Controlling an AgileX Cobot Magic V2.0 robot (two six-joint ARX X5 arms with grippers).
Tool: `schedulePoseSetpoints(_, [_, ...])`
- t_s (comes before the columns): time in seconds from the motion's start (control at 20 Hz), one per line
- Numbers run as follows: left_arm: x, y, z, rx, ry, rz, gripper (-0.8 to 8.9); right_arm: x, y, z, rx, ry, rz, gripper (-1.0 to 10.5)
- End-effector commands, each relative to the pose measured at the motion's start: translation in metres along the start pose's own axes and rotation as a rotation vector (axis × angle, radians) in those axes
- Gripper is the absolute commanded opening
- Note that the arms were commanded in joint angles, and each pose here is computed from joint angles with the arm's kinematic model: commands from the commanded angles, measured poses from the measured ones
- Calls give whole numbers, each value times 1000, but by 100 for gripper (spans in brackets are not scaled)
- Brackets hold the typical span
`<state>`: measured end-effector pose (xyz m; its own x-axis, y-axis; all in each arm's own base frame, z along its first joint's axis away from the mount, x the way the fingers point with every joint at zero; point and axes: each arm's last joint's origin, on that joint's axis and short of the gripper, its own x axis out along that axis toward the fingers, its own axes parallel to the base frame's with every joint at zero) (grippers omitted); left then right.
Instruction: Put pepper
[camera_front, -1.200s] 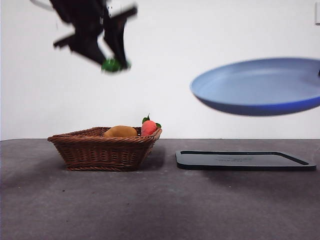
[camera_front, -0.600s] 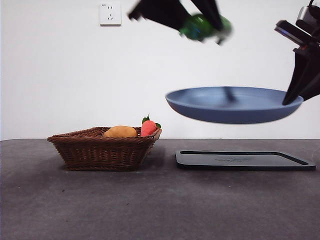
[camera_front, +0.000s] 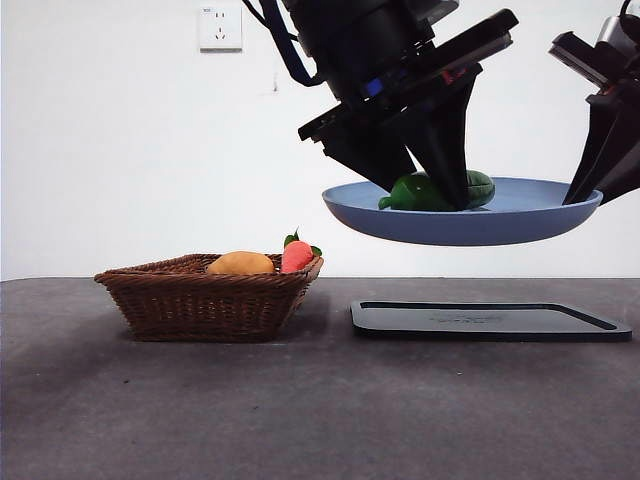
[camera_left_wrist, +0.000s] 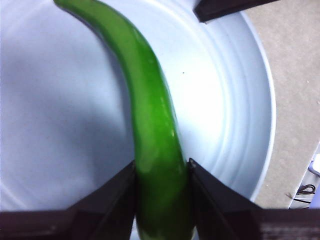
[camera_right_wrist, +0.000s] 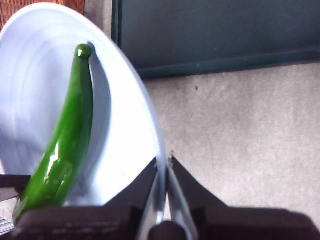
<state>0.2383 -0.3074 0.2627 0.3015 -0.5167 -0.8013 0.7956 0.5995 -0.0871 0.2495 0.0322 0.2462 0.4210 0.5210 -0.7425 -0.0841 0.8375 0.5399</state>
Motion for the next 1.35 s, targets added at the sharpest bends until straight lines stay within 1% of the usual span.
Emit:
schedulePoseSetpoints(0.05, [7,-4,2,24,2,-3,216,-1,3,5,0,-10,19,6])
schedulePoseSetpoints(0.1, [7,-4,2,24,2,-3,247,-1,3,5,0,-10,19,6])
schedulePoseSetpoints(0.6, [-2,-5,8,26,-35,-5,249,-1,2,1,20,24,6,5])
schedulePoseSetpoints(0.85, [-27,-7,21,32,-104,-8,249,-1,1,0,36,33,-1,5])
schedulePoseSetpoints(1.0, [-42,-8,30,32,-115,-6,249,0,1,1,55,22,-9,5])
schedulePoseSetpoints(1.05, [-50,-8,34,36,-119,-4,249,0,0,3,68,10,-24,5])
schedulePoseSetpoints(1.2, [-76,-8,42,52,-164,12,249,4,-7,8,91,-11,-57,5])
schedulePoseSetpoints(1.35, [-112,-3,45,44,-234,80,249,13,-20,18,144,-23,-68,5])
